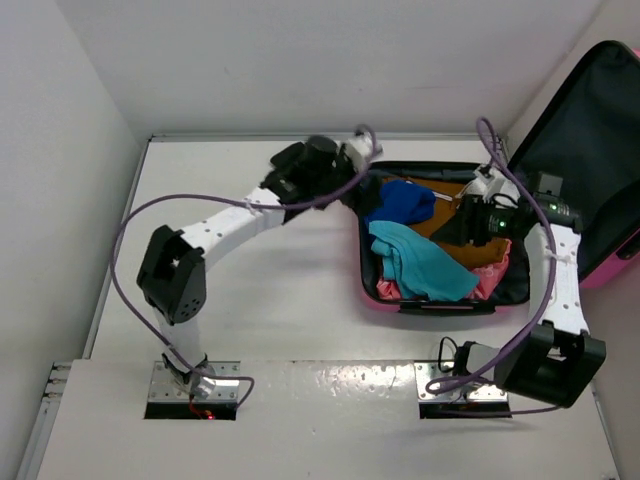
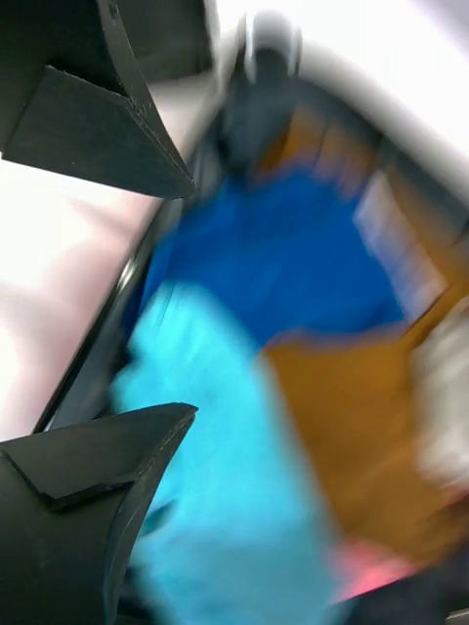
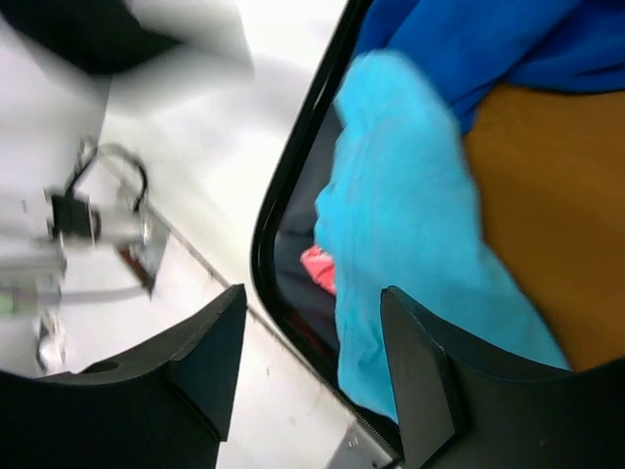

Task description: Pack the luggage

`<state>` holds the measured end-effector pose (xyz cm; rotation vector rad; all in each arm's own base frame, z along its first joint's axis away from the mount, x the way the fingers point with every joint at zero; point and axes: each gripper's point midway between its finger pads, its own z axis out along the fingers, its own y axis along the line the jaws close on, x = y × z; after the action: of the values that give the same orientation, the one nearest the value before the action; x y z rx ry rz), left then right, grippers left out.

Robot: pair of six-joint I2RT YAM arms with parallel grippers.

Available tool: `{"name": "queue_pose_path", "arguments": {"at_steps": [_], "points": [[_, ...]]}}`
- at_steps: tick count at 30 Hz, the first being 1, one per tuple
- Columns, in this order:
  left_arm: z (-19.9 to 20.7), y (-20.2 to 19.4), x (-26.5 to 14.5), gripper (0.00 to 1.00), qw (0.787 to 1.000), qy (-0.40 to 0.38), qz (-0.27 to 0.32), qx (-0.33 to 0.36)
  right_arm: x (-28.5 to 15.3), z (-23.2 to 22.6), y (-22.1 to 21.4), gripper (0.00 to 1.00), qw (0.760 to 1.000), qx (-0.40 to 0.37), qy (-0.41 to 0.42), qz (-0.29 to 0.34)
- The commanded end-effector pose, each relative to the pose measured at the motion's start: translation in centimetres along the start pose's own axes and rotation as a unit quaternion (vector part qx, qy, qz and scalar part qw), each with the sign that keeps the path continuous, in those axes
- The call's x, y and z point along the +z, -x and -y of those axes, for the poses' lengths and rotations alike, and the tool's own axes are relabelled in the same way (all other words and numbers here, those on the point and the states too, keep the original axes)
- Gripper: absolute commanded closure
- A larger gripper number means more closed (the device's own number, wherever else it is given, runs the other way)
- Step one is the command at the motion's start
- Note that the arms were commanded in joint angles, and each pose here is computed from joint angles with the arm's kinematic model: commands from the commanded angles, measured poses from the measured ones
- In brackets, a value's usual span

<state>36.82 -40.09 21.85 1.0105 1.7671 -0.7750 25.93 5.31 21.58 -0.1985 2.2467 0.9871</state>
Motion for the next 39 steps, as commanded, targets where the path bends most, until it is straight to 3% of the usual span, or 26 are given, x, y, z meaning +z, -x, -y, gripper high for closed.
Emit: {"name": "queue_pose_path", "arguments": {"at_steps": [1,2,3,4,6,7,9,10,14,18,23,29,30,34,39], "points": [[-9.5,10.9,-6.2,0.10,0.973,0.162,0.150,-0.065,0.9,-0.8,-2.5,0.43,0.997,-0.041,0.031,-0.051],[-11.3,10.7,-6.2,0.07,0.968,0.192,0.144,-0.072,1.2,-1.4,-3.6,0.43,0.996,-0.036,0.043,-0.071],[-13.5,7.2,-4.4,0.04,0.966,0.222,0.094,-0.092,1.6,-1.4,-4.4,0.44,0.994,-0.038,0.048,-0.090],[-16.6,8.7,-5.5,0.04,0.945,0.294,0.101,-0.097,1.8,-1.8,-5.1,0.44,0.992,-0.041,0.053,-0.106],[-19.9,2.2,-2.4,0.02,0.932,0.334,0.008,-0.137,2.3,-1.1,-6.1,0.44,0.991,-0.047,0.041,-0.120],[-21.9,3.8,-3.1,0.02,0.912,0.371,0.034,-0.174,2.3,-0.7,-6.2,0.44,0.990,-0.050,0.025,-0.126],[-23.4,0.5,-2.3,0.02,0.894,0.391,-0.006,-0.217,2.5,-0.2,-5.9,0.44,0.991,-0.058,0.009,-0.119],[-24.3,-1.9,-1.2,0.02,0.875,0.405,-0.012,-0.265,2.4,-0.1,-5.7,0.44,0.991,-0.063,0.003,-0.117],[-26.7,-5.9,-1.4,0.01,0.833,0.450,-0.016,-0.321,2.1,-0.1,-4.0,0.43,0.993,-0.071,-0.017,-0.095],[-27.6,-9.1,0.0,0.01,0.823,0.445,-0.032,-0.352,1.8,-0.2,-3.1,0.42,0.993,-0.076,-0.029,-0.091],[-29.0,-10.8,1.0,0.01,0.838,0.442,-0.047,-0.316,1.3,-0.3,-2.8,0.42,0.992,-0.076,-0.040,-0.092],[-30.7,-12.2,0.7,0.13,0.882,0.388,-0.069,-0.259,1.0,-0.5,-2.6,0.42,0.992,-0.075,-0.047,-0.086],[-30.8,-12.9,0.0,0.20,0.887,0.372,-0.072,-0.265,1.0,-0.5,-2.8,0.42,0.993,-0.069,-0.047,-0.087],[-31.0,-14.3,0.2,0.31,0.903,0.329,-0.086,-0.263,1.1,-0.3,-2.6,0.42,0.993,-0.069,-0.051,-0.084],[-29.4,-15.7,1.3,0.36,0.936,0.249,-0.112,-0.223,1.1,-0.1,-2.2,0.42,0.992,-0.073,-0.055,-0.086]]}}
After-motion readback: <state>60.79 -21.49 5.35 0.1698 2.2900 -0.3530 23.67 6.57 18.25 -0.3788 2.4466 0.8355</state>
